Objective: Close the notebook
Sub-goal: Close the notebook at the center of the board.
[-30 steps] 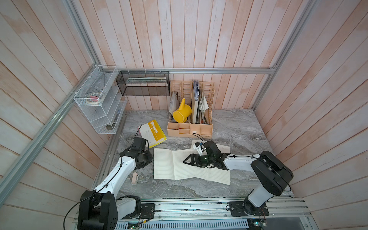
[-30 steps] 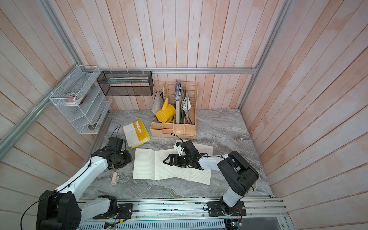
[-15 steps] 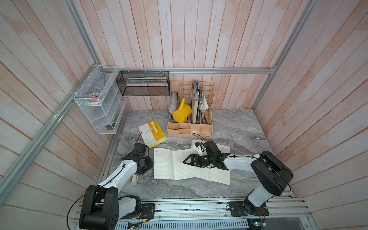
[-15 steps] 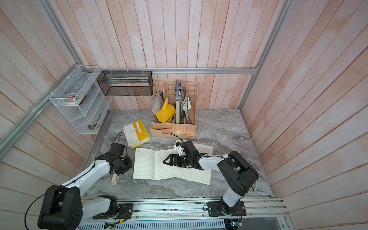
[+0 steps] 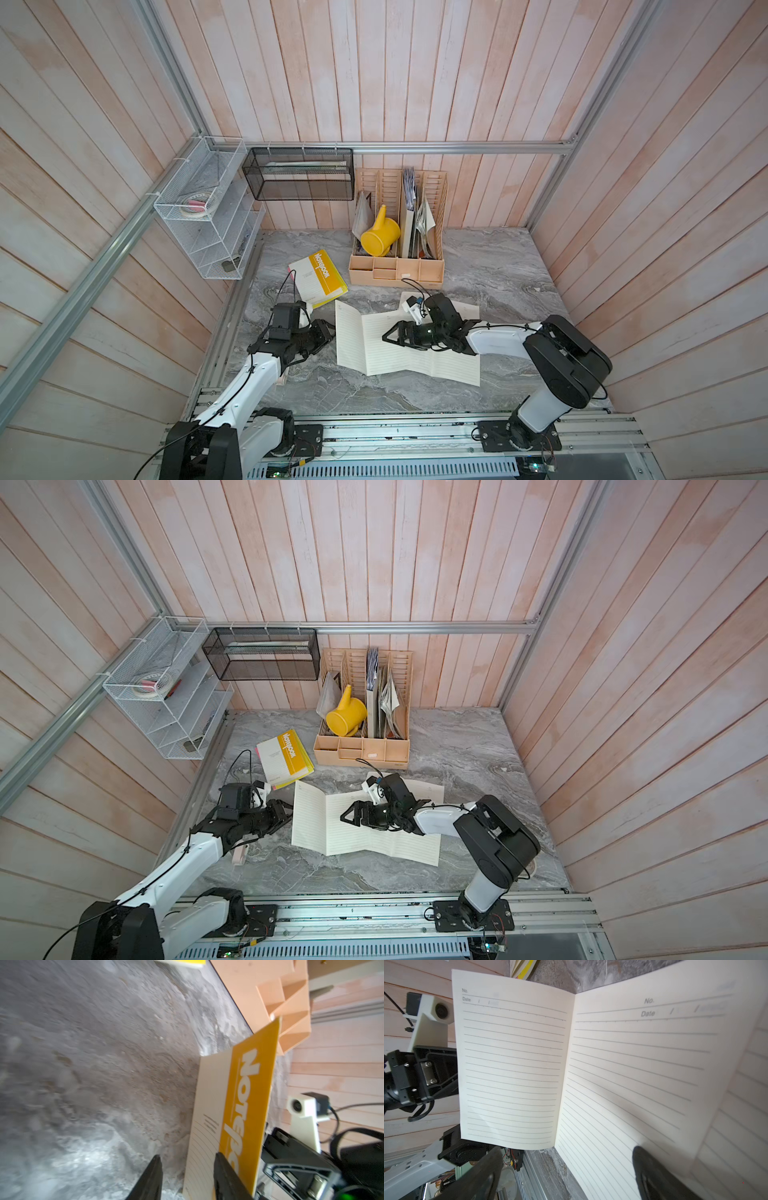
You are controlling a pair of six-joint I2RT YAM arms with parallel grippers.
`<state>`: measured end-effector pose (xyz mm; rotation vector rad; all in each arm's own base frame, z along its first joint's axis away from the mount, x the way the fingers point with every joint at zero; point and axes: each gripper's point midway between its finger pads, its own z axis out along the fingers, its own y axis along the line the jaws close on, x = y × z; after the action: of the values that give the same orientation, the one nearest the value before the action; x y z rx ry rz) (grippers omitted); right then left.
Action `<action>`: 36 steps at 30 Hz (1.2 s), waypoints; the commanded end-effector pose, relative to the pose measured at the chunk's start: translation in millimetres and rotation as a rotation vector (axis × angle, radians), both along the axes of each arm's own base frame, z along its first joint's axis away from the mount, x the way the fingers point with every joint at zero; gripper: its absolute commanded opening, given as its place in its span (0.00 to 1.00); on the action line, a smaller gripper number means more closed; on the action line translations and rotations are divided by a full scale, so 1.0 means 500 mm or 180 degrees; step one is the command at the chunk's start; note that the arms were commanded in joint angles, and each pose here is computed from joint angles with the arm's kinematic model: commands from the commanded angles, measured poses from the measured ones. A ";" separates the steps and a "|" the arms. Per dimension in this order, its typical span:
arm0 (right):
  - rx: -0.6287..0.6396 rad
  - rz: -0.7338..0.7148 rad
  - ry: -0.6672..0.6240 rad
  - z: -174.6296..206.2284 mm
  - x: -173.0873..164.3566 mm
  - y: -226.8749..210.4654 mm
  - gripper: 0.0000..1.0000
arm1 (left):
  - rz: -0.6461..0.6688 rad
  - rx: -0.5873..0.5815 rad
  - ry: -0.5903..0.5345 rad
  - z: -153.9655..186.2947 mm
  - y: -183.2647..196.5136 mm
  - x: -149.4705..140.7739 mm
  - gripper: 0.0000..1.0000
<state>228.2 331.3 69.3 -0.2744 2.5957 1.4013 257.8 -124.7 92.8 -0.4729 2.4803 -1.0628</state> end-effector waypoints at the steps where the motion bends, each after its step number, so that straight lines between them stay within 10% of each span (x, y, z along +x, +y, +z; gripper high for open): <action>1: -0.0005 0.0071 0.0028 -0.013 -0.011 0.002 0.98 | -0.0270 -0.0487 -0.0205 0.039 -0.043 -0.001 0.44; 36: 0.0140 0.0101 -0.0346 0.083 0.005 0.006 0.98 | -0.0842 -0.0802 -0.0074 -0.028 -0.201 0.035 0.44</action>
<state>227.4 330.3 93.8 -0.3300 2.5257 1.4110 264.9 -214.2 72.0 -0.2605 2.4890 -1.4729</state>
